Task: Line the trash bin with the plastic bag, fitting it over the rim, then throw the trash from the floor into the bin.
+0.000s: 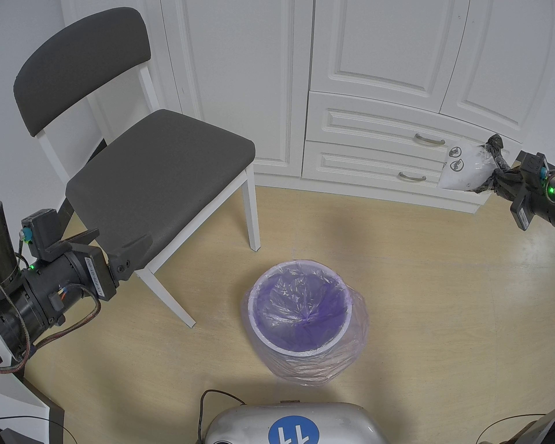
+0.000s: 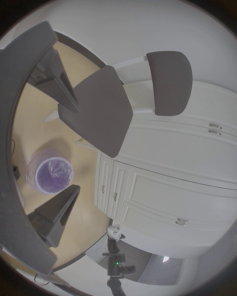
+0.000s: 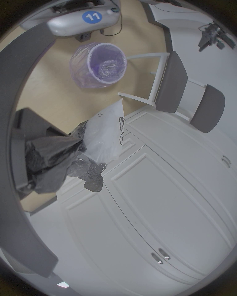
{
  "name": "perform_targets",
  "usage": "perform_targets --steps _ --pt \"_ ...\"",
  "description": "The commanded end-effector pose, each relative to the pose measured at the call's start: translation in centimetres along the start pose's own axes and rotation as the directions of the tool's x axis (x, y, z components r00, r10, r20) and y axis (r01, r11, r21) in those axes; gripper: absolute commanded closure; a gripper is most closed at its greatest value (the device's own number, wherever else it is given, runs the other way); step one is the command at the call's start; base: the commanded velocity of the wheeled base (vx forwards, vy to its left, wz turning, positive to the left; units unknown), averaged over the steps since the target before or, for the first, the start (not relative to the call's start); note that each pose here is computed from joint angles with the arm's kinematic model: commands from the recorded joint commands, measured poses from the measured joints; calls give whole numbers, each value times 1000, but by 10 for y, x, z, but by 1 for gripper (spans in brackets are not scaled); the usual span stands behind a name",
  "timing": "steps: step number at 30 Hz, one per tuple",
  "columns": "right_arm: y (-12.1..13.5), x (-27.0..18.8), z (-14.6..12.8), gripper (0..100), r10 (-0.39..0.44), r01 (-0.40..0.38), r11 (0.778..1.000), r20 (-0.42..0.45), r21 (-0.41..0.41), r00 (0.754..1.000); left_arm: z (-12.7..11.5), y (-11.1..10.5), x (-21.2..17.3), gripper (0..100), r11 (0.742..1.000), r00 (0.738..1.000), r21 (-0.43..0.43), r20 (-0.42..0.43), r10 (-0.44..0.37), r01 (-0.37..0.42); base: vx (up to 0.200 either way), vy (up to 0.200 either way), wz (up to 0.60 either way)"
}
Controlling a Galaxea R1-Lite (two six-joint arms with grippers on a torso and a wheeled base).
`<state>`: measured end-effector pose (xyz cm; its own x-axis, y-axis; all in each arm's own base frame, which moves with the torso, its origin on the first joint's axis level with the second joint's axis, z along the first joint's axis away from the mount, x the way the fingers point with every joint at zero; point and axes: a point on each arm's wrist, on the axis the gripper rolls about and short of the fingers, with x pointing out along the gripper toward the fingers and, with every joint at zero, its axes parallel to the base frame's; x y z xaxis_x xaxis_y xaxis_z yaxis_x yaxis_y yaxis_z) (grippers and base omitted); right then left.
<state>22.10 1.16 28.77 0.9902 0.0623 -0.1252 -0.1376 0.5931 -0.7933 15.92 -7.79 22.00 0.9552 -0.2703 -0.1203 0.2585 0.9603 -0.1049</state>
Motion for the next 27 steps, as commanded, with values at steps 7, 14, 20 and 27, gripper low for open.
perform_targets --steps 7,14,20,27 --pt "13 -2 -3 100 -1 32 962 112 -272 994 -14 17 32 0 994 991 3 -71 111 -111 0 0 0" --pt "40 13 3 100 29 68 892 205 -447 978 -17 35 44 0 981 981 33 2 193 -193 0 0 0" --pt "62 38 16 100 88 144 771 328 -621 941 -17 47 43 0 966 969 77 22 247 -248 0 0 0" --pt "93 61 29 100 157 189 689 399 -700 903 -16 62 47 0 948 952 83 47 304 -307 0 0 0"
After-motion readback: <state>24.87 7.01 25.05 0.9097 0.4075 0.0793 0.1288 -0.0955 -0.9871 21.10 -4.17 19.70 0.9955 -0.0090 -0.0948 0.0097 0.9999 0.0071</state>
